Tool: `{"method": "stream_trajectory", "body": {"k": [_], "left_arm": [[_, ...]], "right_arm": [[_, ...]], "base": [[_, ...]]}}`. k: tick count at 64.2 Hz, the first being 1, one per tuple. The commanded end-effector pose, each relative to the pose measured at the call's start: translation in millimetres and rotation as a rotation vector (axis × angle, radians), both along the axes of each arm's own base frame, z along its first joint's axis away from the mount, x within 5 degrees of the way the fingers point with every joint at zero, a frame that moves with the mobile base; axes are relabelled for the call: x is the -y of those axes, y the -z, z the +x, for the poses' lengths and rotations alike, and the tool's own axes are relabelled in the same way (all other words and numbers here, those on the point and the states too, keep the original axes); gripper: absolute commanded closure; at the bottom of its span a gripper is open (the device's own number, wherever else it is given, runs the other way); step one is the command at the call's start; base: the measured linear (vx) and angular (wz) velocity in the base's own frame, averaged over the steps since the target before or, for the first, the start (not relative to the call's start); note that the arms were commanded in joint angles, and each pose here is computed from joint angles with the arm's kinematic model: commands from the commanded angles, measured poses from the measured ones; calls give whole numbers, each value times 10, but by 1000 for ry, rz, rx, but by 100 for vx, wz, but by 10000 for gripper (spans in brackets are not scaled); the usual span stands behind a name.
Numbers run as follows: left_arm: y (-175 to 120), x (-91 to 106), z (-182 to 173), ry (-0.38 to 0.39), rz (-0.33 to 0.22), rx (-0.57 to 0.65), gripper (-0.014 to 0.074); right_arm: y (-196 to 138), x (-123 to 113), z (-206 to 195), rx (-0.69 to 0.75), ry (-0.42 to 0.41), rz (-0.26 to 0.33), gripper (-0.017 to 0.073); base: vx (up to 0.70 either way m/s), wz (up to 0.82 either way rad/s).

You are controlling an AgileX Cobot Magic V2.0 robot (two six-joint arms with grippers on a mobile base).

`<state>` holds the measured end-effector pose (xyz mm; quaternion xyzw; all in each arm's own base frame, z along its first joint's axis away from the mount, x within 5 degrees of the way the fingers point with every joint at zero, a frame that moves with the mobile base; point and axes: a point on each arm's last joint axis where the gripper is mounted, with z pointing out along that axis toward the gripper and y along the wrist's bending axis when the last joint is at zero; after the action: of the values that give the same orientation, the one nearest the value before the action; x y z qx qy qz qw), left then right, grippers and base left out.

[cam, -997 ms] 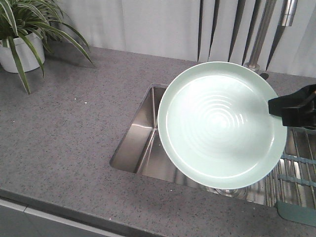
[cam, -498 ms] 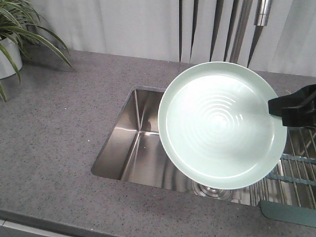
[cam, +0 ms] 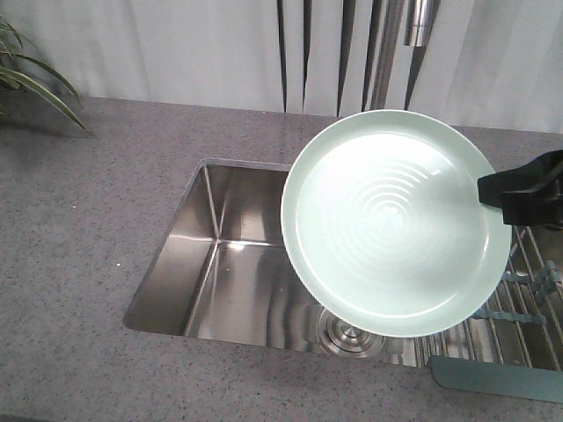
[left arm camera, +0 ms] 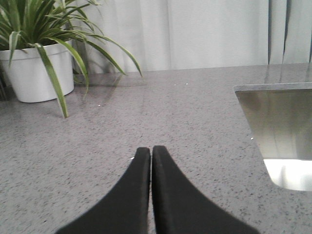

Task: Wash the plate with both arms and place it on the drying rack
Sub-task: 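Drive the base up to the steel sink holding the plate above it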

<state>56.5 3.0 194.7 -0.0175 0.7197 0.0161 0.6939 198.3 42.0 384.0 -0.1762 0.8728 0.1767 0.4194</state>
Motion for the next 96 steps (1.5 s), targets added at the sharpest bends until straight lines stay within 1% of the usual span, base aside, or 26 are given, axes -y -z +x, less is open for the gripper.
{"method": "stream_trajectory", "body": {"k": [1,37,96], "left_arm": [[-15,5,-3,5,-9,73,600],[-15,5,-3,5,-9,73,600],[-15,5,-3,5,-9,73,600]], "right_arm": [[-160,7,-14,85,26,40,566],[-160,6,-14,84,25,40,566],[-160,6,-14,84,25,40,566]], "base": [[3,-14],[3,-14],[1,-6]]}}
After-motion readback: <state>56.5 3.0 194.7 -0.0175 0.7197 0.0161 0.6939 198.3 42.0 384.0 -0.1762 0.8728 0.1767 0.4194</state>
